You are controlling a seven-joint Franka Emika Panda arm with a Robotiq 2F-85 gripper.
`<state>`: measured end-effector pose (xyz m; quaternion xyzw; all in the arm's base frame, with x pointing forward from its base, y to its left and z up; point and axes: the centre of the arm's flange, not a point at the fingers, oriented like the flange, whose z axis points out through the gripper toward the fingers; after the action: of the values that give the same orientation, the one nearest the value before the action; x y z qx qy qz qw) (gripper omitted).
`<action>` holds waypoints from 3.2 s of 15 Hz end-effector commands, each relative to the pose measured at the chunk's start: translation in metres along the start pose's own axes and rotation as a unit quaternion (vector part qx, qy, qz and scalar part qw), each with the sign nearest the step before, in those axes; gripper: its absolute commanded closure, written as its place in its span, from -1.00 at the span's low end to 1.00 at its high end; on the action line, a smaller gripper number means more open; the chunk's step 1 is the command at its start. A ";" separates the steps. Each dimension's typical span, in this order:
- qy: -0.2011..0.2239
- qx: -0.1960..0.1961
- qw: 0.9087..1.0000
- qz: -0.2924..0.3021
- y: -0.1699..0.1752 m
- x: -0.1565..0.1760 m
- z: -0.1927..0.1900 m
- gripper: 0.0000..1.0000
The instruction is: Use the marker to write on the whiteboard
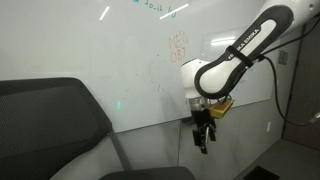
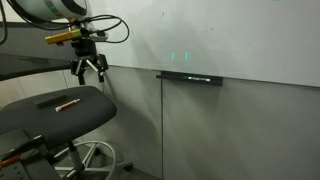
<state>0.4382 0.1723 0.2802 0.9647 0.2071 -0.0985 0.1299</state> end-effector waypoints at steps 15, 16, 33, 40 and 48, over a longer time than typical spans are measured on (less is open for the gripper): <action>-0.009 0.003 1.000 -0.025 -0.127 0.087 0.020 -1.00; -0.006 0.001 0.999 -0.032 -0.134 0.088 0.021 -1.00; -0.049 -0.077 0.995 -0.051 -0.194 0.145 0.056 -1.00; -0.050 -0.135 0.989 -0.014 -0.182 0.122 0.028 -1.00; -0.043 -0.062 0.996 -0.047 -0.208 0.109 0.011 -1.00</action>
<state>0.4568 0.3904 0.1823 0.9343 0.2403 -0.1347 0.2262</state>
